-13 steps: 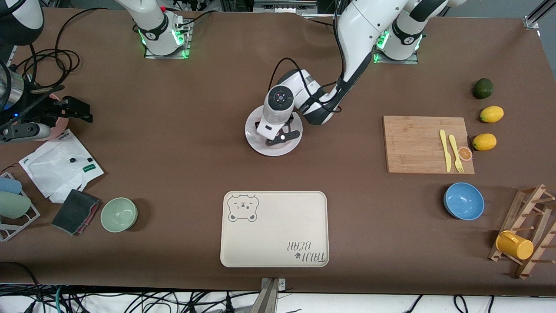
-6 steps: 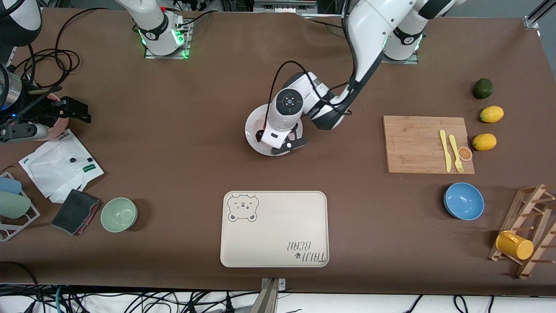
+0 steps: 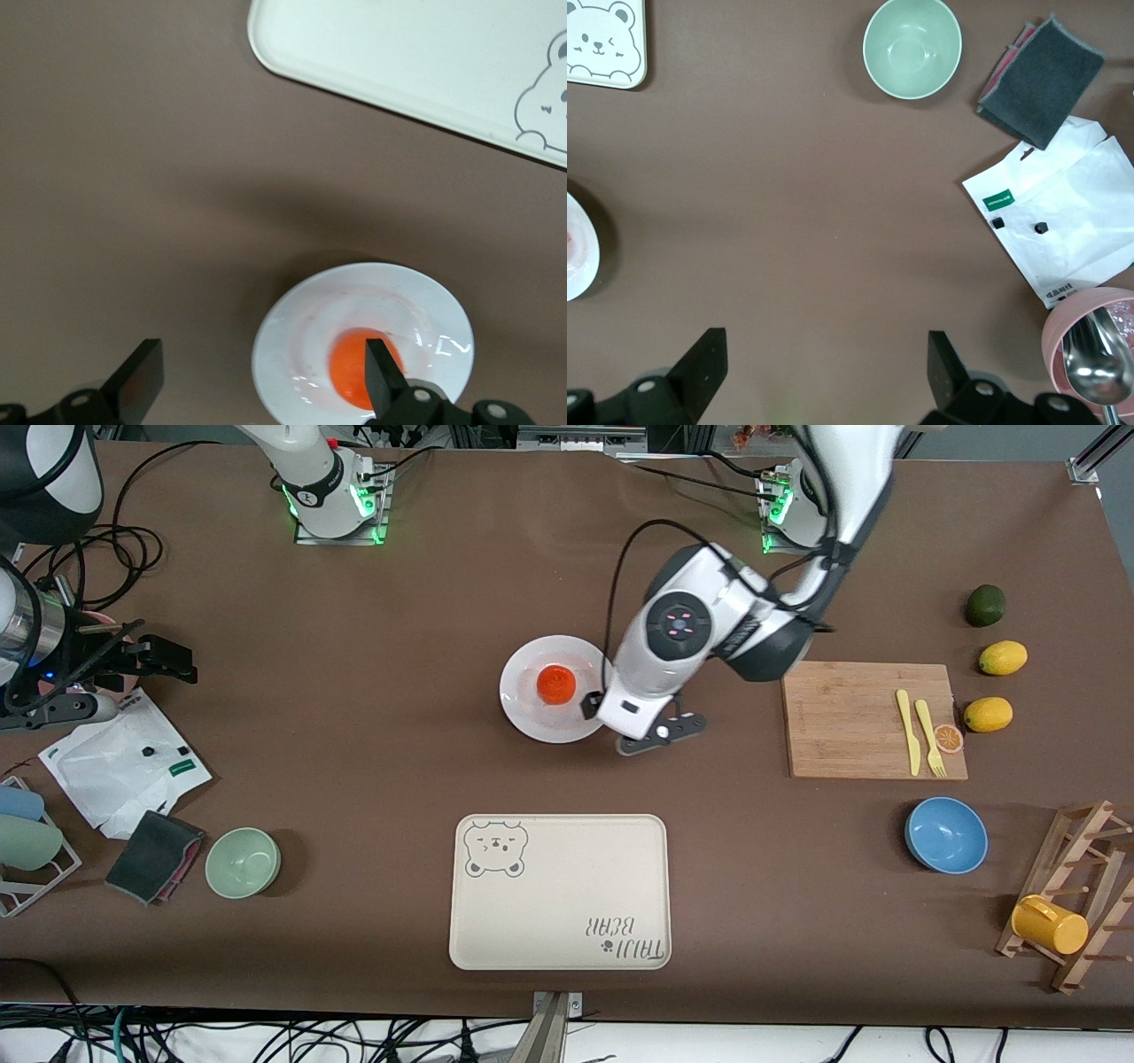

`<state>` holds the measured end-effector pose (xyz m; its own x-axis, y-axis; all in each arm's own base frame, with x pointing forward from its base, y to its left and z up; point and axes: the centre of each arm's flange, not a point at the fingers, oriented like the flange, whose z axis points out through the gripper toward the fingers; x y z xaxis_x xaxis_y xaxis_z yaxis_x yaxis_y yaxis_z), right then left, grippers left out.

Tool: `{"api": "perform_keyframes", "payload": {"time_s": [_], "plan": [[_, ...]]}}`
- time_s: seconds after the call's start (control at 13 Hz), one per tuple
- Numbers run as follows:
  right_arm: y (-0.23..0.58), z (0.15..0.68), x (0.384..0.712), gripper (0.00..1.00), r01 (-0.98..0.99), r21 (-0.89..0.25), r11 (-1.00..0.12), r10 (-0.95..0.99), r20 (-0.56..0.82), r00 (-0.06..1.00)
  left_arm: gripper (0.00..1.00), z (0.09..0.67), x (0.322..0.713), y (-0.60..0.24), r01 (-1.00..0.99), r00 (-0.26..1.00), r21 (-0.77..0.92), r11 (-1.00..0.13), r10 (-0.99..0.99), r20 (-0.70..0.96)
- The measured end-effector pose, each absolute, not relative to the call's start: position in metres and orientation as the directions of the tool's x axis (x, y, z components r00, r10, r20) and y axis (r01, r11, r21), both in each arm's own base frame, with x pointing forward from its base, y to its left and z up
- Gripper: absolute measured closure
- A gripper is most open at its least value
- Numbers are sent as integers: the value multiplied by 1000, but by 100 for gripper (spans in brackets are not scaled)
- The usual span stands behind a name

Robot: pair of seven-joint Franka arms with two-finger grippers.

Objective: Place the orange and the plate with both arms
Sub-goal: 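Lower the orange onto the plate and open the left gripper, then retract the left gripper while the right gripper reaches toward the plate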

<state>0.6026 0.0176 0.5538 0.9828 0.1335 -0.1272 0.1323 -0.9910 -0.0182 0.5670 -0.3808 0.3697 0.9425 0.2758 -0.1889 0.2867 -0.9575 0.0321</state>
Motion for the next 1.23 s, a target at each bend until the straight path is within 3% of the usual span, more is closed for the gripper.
{"api": "perform_keyframes", "payload": {"time_s": [0.54,1.0,1.23], "plan": [[77,533,604,0,206,-86,-975,217,-153,964,0,438,618,-209,-22,980,78,-997,-37,-194],[130,500,614,0,241,-191,-951,268,-131,954,0,534,601,-92,-206,959,101,-973,-222,-177],[166,453,618,0,210,-319,-924,256,-111,960,0,575,588,-44,-198,967,77,-977,-207,-146]]}}
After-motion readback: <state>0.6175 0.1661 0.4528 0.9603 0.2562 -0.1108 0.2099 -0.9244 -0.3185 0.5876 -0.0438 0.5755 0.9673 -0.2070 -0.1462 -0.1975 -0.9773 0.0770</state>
